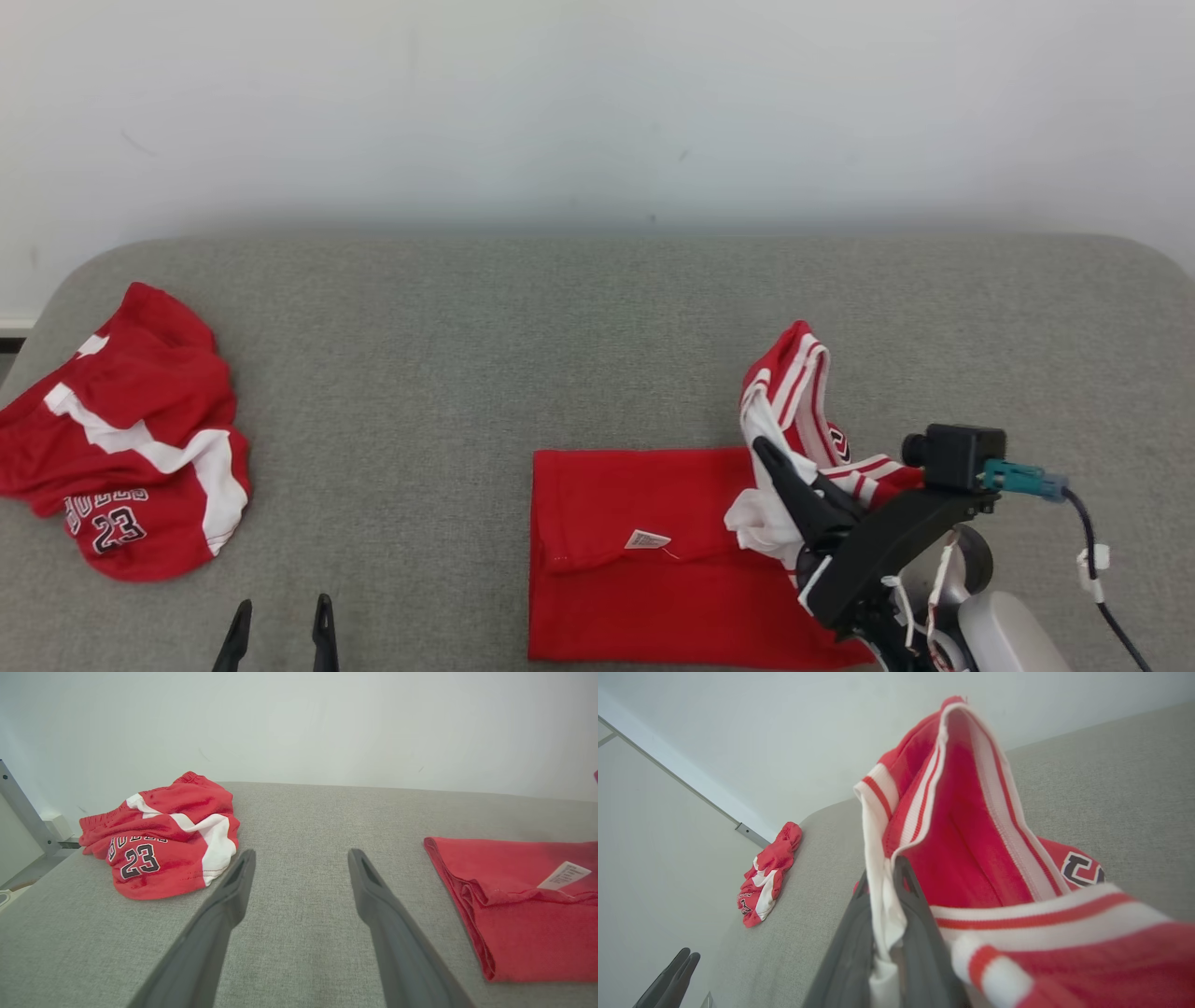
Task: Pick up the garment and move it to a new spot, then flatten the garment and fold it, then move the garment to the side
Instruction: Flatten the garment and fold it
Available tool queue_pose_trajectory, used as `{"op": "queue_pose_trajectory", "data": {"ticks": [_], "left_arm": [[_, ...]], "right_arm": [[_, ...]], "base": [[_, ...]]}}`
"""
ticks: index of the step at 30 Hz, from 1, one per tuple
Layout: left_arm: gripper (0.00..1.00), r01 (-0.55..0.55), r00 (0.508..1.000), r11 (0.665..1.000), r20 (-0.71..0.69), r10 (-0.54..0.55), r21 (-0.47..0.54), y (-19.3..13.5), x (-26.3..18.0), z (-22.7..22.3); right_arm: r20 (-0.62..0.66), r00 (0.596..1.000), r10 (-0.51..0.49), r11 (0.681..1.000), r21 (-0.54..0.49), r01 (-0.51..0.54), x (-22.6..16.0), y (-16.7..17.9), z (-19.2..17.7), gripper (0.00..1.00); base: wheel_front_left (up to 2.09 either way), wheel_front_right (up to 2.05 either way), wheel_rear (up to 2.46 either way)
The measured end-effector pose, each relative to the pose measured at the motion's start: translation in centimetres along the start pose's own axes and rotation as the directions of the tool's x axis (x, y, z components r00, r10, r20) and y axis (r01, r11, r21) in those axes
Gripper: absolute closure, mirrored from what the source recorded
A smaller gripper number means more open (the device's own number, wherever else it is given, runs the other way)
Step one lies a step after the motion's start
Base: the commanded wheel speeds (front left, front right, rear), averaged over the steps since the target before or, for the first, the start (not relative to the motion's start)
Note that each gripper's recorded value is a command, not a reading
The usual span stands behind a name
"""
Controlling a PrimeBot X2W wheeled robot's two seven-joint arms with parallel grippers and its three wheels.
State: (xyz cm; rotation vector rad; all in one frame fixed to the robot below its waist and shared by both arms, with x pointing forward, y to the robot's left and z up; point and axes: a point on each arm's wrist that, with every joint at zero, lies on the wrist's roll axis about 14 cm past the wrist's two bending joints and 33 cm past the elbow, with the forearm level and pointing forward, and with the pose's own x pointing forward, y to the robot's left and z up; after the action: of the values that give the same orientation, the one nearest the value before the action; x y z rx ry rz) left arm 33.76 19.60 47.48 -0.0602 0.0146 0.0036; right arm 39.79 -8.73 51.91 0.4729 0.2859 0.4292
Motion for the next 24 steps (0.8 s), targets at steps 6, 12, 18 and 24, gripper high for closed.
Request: {"op": "queue_pose_trajectory", "data": {"ticks": [6, 12, 18, 24], "left_arm": [[0.0, -0.002, 1.0, 1.0, 0.0, 0.002, -0.006, -0.1, -0.2, 0.0], [0.0, 0.002, 1.0, 1.0, -0.002, -0.002, -0.012, -0.3, 0.0, -0.1], [0.0, 0.005, 1.0, 1.0, -0.004, -0.005, -0.022, -0.5, 0.5, -0.1], [0.0, -0.008, 1.0, 0.999, -0.015, 0.008, -0.036, -0.2, 0.4, -0.4]], "right_arm": [[-0.054, 0.997, 0.062, 0.998, -0.018, -0.063, 1.5, 2.8, -2.2, 1.0], [-0.108, 0.99, 0.093, 0.995, -0.009, -0.095, 3.1, 4.2, -4.7, 1.0], [-0.147, 0.984, 0.099, 0.994, -0.019, -0.103, 4.8, 4.4, -6.8, 1.0], [-0.18, 0.977, 0.119, 0.993, -0.001, -0.121, 6.0, 4.9, -9.0, 1.0]], "base": [[0.0, 0.0, 0.0], [0.0, 0.0, 0.0], [0.0, 0.0, 0.0], [0.0, 0.0, 0.0]]}}
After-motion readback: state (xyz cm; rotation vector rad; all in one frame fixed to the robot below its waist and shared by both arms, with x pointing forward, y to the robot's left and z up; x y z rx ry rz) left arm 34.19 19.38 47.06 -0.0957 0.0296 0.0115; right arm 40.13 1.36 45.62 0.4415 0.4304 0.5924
